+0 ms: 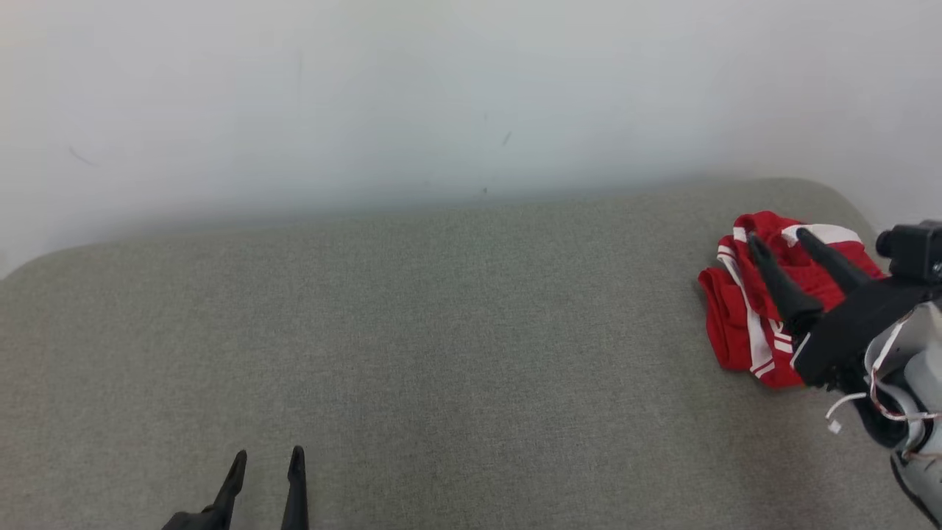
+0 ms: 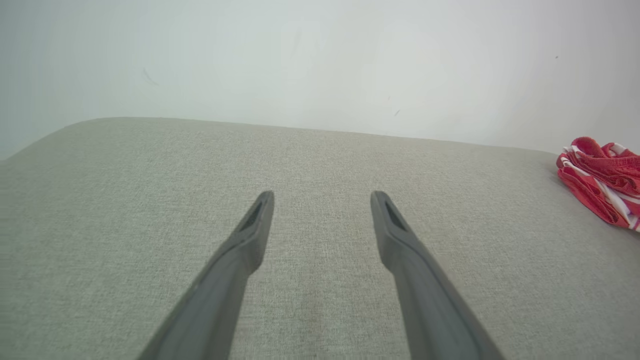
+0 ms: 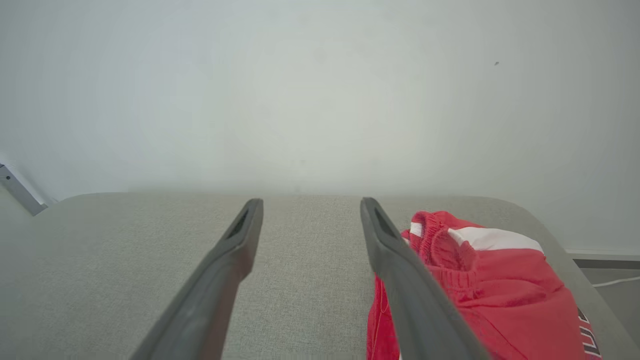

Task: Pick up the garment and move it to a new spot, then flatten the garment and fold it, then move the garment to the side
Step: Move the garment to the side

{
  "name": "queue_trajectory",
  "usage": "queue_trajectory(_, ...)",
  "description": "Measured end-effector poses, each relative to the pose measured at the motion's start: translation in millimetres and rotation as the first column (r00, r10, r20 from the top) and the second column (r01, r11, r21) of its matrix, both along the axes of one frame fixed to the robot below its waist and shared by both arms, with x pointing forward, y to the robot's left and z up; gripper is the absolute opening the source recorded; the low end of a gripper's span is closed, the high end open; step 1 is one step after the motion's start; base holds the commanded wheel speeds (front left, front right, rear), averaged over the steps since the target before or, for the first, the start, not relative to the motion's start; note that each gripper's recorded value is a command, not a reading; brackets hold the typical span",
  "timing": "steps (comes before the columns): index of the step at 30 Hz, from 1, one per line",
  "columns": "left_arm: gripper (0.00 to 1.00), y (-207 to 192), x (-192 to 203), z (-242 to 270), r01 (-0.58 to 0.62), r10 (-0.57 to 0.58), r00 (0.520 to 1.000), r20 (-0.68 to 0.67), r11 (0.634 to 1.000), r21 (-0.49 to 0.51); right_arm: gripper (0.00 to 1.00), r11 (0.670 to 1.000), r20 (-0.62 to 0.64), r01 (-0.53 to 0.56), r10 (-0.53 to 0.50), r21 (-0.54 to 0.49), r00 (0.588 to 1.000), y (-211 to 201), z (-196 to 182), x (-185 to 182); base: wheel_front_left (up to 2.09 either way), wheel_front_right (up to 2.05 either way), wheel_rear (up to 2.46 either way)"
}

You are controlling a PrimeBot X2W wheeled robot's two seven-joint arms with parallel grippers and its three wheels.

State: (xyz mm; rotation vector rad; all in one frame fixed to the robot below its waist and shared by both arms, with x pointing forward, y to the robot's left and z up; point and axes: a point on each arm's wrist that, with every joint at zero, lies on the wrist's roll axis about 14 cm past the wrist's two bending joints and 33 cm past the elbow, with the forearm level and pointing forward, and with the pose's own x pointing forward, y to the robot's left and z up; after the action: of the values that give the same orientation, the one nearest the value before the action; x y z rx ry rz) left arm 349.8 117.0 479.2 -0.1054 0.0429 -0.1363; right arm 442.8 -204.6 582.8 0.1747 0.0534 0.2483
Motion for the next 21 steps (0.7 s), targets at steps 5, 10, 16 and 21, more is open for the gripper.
queue_trajectory(5,1.0,14.2,-14.0,2.9,-0.024,0.024,1.0,0.016,1.0,0.02,1.0,1.0,0.064,-0.009,0.007,0.029,0.998,10.9,3.6,-24.4,0.0,0.0,0.0)
queue_trajectory(10,1.0,21.3,-21.1,9.5,-0.035,0.034,0.999,0.043,0.999,0.034,1.0,0.997,0.1,0.01,-0.017,0.072,0.995,14.1,-4.2,-51.8,0.0,0.0,0.0)
queue_trajectory(16,1.0,30.9,-19.4,18.0,-0.057,0.052,0.996,0.072,0.996,0.069,1.0,0.996,0.116,0.049,-0.057,0.077,0.992,11.8,-13.9,-67.7,0.0,0.0,0.0)
queue_trajectory(21,1.0,41.4,-22.0,15.4,-0.086,0.082,0.995,0.06,0.993,0.075,1.0,0.991,0.064,0.114,-0.119,0.073,0.991,-3.6,-37.1,-80.3,0.0,0.0,0.0)
